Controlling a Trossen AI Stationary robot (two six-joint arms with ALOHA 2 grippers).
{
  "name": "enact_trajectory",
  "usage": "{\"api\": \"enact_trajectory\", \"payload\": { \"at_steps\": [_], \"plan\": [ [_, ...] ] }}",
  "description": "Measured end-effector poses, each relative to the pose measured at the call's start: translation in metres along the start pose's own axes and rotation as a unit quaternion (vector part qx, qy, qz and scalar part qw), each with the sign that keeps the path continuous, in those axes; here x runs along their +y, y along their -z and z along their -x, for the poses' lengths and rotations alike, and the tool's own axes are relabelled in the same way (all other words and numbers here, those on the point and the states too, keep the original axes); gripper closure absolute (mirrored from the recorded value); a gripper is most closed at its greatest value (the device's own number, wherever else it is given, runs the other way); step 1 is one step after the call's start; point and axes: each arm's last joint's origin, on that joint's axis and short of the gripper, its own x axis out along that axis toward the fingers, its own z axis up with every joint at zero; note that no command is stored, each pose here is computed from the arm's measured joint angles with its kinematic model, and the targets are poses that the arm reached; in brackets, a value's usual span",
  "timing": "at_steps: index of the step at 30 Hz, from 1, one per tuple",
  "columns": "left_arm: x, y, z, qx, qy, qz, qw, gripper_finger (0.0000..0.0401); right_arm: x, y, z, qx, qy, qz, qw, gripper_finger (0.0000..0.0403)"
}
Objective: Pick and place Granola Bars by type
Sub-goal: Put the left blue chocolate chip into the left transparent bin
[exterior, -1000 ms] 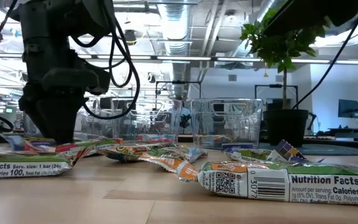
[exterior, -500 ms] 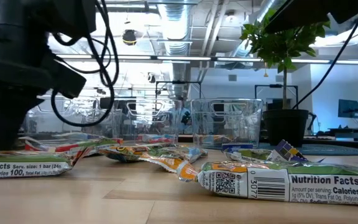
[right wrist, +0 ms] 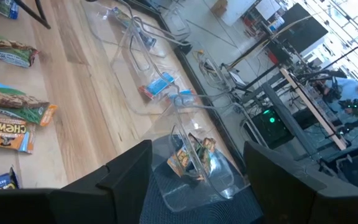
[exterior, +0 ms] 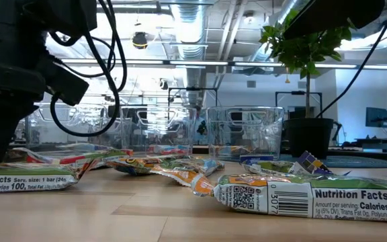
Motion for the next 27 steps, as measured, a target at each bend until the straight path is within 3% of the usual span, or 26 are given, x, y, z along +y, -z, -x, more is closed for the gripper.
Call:
{"api": "enact_trajectory", "payload": {
  "at_steps": [9,19,27],
  "plan": [
    [0.0,0.0,0.001,0.002,0.002,0.0,1.0,0.0323,0.0,0.0,0.0,0.003,-0.002,0.0,1.0,0.0154],
    [-0.002,0.0,0.003,0.006,0.008,-0.014,1.0,0.0328,0.003,0.007,-0.003,0.005,0.0,0.009,1.0,0.0154],
    [-0.024,-0.009,0.039,-0.04,0.024,-0.068,0.997,0.0328,0.003,0.011,-0.004,0.007,0.002,0.02,1.0,0.0154]
  ]
}}
